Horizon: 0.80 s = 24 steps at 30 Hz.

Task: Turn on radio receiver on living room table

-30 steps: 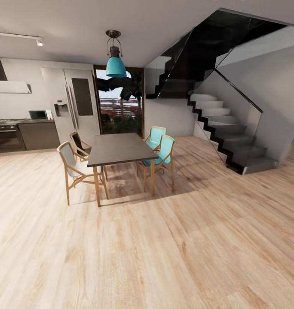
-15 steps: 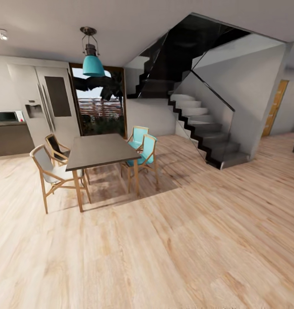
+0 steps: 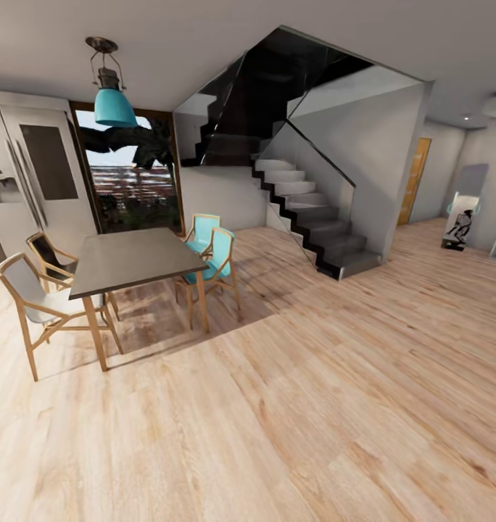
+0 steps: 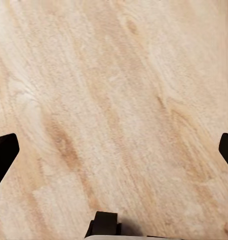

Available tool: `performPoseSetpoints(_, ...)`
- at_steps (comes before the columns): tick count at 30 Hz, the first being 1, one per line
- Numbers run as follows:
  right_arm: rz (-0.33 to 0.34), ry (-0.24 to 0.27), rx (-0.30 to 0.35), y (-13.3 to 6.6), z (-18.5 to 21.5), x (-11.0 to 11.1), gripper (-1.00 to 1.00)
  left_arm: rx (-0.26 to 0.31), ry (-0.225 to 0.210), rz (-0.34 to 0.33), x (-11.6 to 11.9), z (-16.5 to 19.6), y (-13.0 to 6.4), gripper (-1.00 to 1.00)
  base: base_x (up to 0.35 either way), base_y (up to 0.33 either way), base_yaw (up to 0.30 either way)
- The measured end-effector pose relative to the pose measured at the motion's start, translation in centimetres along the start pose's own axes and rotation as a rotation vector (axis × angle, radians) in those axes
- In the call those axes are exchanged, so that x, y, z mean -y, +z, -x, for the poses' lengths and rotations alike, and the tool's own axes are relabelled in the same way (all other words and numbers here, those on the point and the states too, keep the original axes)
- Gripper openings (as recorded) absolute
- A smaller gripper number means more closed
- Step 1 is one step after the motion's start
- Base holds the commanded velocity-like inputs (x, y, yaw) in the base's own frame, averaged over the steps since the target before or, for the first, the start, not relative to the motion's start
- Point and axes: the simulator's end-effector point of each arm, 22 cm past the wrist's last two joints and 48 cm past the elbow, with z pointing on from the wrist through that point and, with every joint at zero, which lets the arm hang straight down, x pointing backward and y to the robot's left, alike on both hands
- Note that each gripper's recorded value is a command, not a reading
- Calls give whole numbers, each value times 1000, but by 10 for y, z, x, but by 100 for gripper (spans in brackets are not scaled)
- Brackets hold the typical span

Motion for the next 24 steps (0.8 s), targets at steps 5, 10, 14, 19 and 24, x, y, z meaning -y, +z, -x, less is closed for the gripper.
performPoseSetpoints(5,0,0,0,0,0,0,100,0,0,0,0,0,0,100,0,0,-277)
performPoseSetpoints(10,0,0,0,0,0,0,100,0,0,0,0,0,0,100,0,0,-277)
performPoseSetpoints(14,0,0,0,0,0,0,100,0,0,0,0,0,0,100,0,0,-267)
performPoseSetpoints(19,0,0,3,0,1,0,100,1,0,1,0,1,0,100,0,0,-271)
performPoseSetpoints(24,0,0,3,0,1,0,100,1,0,1,0,0,0,100,0,0,-274)
